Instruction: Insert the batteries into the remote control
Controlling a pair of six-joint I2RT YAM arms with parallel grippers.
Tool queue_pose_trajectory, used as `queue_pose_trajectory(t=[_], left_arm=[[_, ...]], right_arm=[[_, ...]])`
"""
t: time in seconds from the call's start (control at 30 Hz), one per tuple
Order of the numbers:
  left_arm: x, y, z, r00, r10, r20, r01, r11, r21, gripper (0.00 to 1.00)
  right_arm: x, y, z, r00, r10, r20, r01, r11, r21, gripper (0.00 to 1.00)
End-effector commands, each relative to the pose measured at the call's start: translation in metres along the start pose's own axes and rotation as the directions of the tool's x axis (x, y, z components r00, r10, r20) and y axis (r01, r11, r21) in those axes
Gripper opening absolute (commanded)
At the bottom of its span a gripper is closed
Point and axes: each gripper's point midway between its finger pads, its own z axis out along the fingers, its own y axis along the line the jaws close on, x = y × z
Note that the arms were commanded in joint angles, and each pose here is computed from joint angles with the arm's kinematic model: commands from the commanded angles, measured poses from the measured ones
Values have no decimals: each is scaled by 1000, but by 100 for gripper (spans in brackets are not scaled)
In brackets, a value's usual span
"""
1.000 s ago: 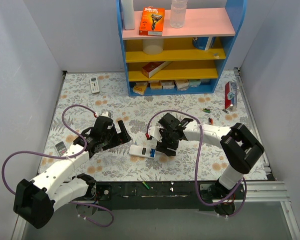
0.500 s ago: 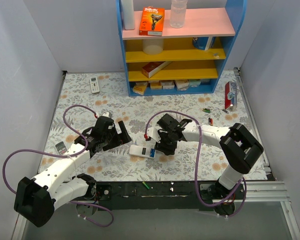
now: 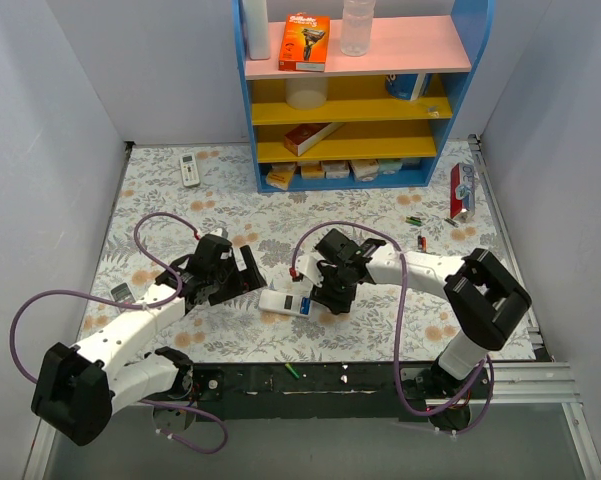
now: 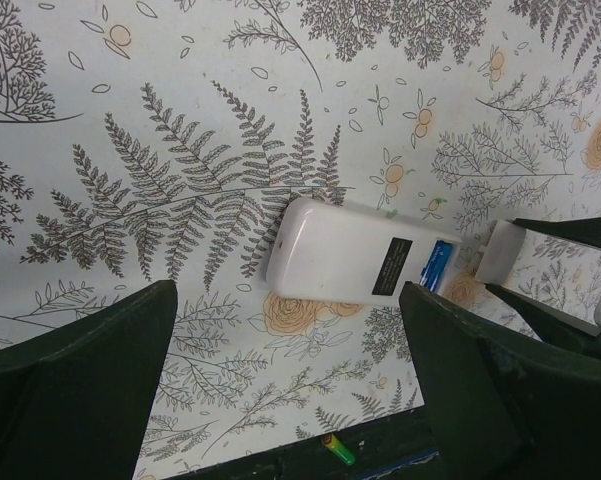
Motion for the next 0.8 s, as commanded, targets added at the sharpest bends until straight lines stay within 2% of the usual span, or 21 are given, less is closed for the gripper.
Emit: queue_pose_trajectory(t=[0.0, 0.37, 0.77], left_arm=[[3, -5, 4, 1000, -7, -11, 8, 1000, 26, 95], [8, -3, 9, 999, -12, -34, 13, 1000, 20, 95], [6, -1, 6, 1000, -15, -26, 16, 1000, 9, 95]], right_arm=[[-17, 4, -19, 998, 26, 51, -27, 1000, 11, 32], [-69, 10, -27, 985, -13, 175, 3, 998, 58, 32], [-84, 19, -6, 983, -28, 181, 15, 997, 75, 32]])
